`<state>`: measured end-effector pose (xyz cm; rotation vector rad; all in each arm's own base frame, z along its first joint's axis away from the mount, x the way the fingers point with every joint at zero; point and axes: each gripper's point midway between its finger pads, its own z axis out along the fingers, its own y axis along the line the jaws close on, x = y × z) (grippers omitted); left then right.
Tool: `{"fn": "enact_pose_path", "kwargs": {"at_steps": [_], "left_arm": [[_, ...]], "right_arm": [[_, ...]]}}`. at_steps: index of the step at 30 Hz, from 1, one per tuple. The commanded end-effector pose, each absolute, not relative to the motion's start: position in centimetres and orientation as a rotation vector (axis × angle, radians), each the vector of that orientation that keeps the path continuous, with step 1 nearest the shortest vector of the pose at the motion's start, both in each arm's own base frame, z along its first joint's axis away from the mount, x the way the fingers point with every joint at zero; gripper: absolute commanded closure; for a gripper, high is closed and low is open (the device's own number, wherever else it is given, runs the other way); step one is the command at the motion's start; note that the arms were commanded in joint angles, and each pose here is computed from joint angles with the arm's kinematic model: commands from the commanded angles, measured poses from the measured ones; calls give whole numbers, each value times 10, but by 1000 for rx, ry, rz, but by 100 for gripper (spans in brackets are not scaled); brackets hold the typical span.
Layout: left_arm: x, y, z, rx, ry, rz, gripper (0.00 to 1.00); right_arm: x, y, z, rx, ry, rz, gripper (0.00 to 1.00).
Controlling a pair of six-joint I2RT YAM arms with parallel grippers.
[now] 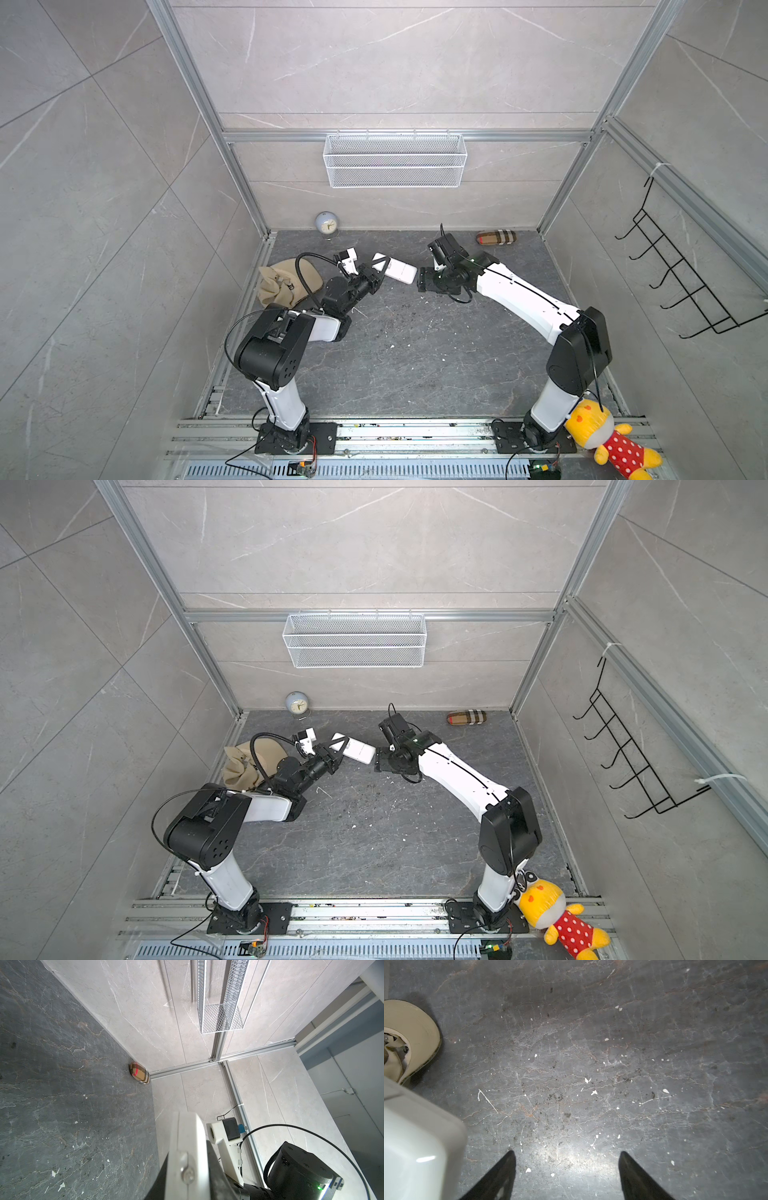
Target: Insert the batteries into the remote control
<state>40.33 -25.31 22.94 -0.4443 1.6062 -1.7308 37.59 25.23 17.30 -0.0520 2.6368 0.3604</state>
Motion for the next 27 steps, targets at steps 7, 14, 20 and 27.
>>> {"fn": "enact_pose_path", "kwargs": {"at_steps": [7,14,20,27], "left_arm": [[392,-274,263,-327,1504,-1785,100],[394,-263,263,-382,1490,-1775,100],[407,-240,247,-549,1492,-1794,100],[410,-240,245,-612,1490,-1846,100]], "right_arm": [[382,288,189,-138,2618,340,22],[378,272,193,-124,2606,270,22],[365,242,201,-33,2556,415,21],[360,286,238,-6,2273,1085,19]]}}
